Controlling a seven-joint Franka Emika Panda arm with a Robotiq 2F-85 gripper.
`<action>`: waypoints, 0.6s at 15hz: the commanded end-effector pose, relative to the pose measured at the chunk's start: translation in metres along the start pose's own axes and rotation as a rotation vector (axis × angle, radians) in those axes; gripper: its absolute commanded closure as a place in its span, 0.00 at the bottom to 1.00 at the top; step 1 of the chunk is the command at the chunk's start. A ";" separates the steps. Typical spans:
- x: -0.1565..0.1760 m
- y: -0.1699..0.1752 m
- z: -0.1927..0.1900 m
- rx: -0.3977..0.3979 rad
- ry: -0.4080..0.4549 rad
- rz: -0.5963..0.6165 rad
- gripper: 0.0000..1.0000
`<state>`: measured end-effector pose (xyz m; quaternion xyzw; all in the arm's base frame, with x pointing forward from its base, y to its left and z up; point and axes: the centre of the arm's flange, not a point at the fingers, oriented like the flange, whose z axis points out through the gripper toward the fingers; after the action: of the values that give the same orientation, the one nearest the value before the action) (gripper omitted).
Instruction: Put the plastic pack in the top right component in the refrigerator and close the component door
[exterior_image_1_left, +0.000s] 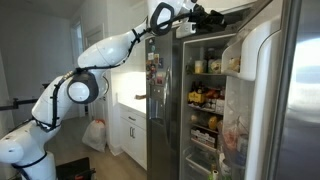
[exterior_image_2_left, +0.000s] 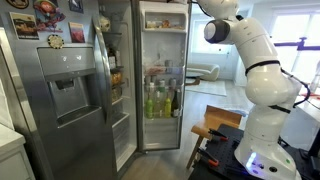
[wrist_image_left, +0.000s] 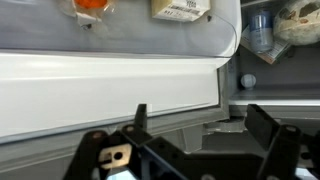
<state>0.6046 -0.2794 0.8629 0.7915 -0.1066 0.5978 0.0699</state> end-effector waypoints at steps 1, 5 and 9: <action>0.061 0.012 0.043 -0.026 0.027 -0.009 0.00; 0.058 0.018 0.048 -0.042 0.054 -0.004 0.28; 0.056 0.024 0.051 -0.060 0.068 -0.003 0.58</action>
<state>0.6110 -0.2917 0.8535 0.7737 -0.1139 0.6167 0.0906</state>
